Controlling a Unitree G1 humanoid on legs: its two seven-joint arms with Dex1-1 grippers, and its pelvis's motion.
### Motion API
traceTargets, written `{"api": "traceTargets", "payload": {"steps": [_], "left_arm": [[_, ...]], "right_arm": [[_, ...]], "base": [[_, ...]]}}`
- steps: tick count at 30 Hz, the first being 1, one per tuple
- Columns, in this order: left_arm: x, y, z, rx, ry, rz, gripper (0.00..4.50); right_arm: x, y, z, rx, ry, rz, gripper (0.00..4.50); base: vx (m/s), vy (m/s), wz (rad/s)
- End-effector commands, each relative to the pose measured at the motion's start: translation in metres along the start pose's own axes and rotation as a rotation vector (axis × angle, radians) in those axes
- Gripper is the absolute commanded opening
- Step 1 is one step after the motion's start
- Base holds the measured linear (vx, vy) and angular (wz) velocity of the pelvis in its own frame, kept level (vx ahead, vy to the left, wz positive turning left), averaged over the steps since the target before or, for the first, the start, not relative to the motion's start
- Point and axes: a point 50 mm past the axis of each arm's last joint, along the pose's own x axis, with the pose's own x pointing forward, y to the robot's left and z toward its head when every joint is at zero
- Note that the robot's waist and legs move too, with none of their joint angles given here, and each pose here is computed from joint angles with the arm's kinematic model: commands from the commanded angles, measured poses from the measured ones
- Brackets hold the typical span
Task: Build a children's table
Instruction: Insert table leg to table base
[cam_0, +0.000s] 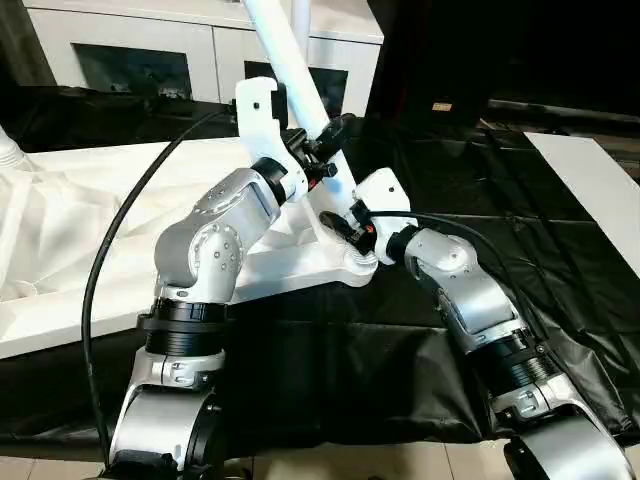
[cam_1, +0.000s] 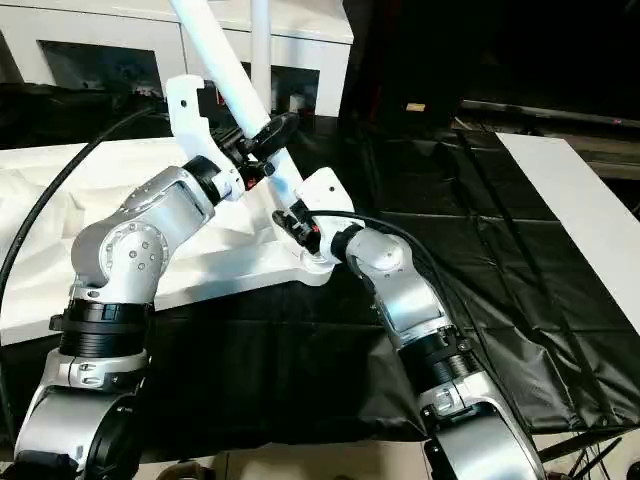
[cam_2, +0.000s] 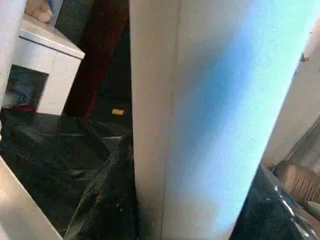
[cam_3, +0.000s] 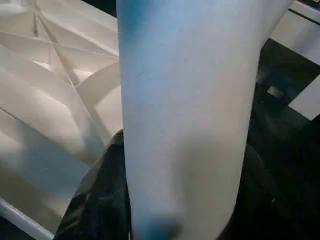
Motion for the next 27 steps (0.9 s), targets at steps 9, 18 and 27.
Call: {"api": "traceTargets", "payload": {"steps": [9,18,27], "left_arm": [[-0.005,0.001,0.006,-0.037,-0.024,-0.099,1.79],[-0.021,0.016,0.011,0.023,0.073,-0.208,1.77],[-0.050,0.005,0.018,0.033,0.288,-0.578,1.77]], "right_arm": [[-0.005,-0.009,0.019,0.139,-0.159,0.034,2.56],[-0.024,-0.003,0.027,0.370,-0.227,0.355,3.18],[-0.054,-0.015,0.018,0.435,-0.081,0.589,3.88]], "base": [[0.000,0.000,0.00],[0.000,0.000,0.00],[0.000,0.000,0.00]]}}
